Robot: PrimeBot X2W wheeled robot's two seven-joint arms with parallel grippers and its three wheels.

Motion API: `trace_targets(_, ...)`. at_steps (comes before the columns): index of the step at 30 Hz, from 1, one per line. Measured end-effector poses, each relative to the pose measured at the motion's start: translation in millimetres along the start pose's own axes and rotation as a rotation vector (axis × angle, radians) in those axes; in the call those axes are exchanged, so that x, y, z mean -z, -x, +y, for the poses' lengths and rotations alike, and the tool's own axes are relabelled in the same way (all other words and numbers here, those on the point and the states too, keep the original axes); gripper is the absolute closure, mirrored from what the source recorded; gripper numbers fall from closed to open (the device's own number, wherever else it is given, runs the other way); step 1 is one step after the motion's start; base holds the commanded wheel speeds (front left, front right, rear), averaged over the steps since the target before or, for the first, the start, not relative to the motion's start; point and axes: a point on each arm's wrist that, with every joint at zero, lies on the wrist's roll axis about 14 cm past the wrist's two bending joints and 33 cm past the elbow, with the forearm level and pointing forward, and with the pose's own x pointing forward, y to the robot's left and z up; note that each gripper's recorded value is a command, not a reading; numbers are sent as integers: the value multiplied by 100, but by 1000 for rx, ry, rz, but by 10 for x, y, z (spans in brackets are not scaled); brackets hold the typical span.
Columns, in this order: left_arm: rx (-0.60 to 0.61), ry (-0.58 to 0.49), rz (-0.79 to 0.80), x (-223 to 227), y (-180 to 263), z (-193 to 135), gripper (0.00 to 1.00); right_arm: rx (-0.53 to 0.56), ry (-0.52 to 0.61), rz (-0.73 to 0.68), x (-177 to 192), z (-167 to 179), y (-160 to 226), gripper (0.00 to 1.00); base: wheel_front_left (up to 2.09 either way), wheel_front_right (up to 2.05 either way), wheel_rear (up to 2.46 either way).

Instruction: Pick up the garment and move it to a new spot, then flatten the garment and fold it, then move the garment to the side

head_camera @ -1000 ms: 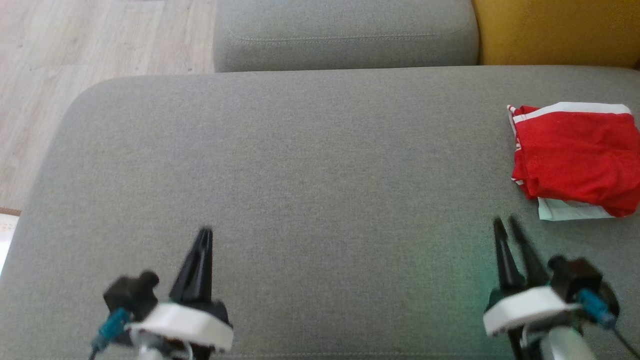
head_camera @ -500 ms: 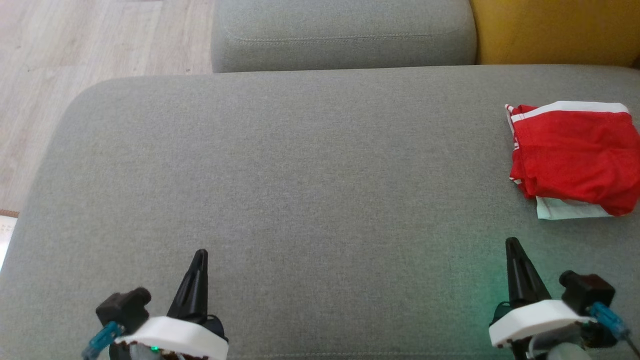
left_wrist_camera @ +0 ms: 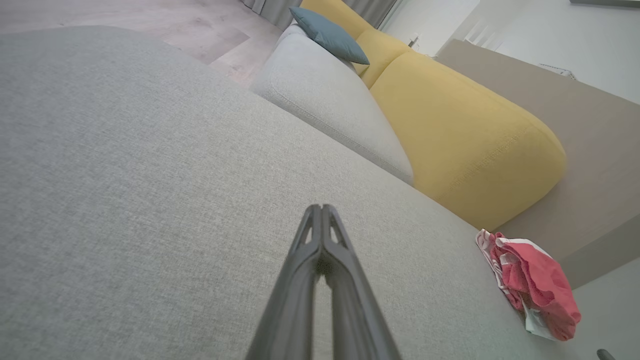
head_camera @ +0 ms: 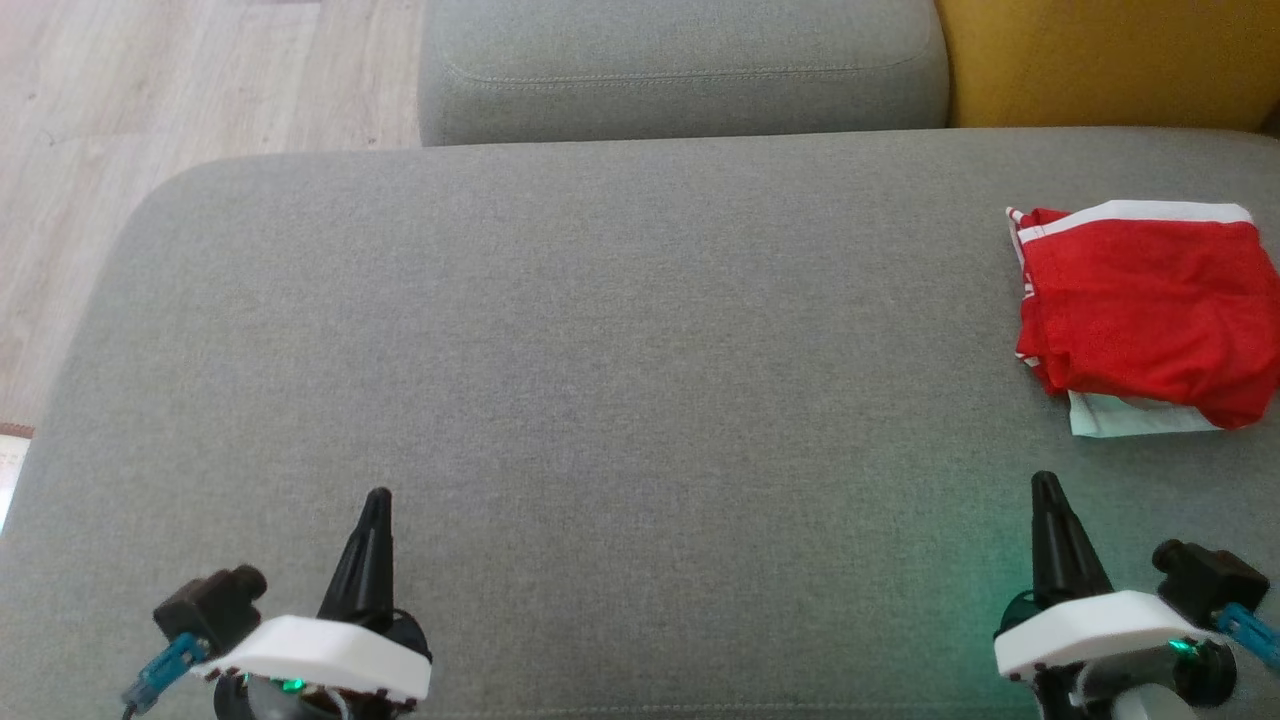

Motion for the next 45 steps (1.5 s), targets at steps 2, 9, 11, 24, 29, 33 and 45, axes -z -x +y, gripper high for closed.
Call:
trace_targets(2,-2,19,0,-6,-8,3,100,6,-24,-3,-9,-13,0,100,0,0,0)
trace_targets(9,-9,81,10,4,-12,18,100,25,-98,-8,-36,-55,-3,100,0,0,0)
trace_targets(11,-13,101,11,3,-16,26,100,31,-123,-7,-42,-70,-4,100,0,0,0)
trace_targets(24,-40,229,9,-46,-69,95,100,47,-279,-24,-118,-100,-35,100,0,0,0)
trace_targets(29,-47,289,15,-45,-78,111,100,56,-353,-26,-133,-125,-32,100,0,0,0)
trace_targets(33,-57,331,9,-70,-83,151,100,62,-401,-28,-142,-145,-30,100,0,0,0)
trace_targets(45,-60,451,12,-102,-133,157,100,75,-551,-38,-171,-194,-24,100,0,0,0)
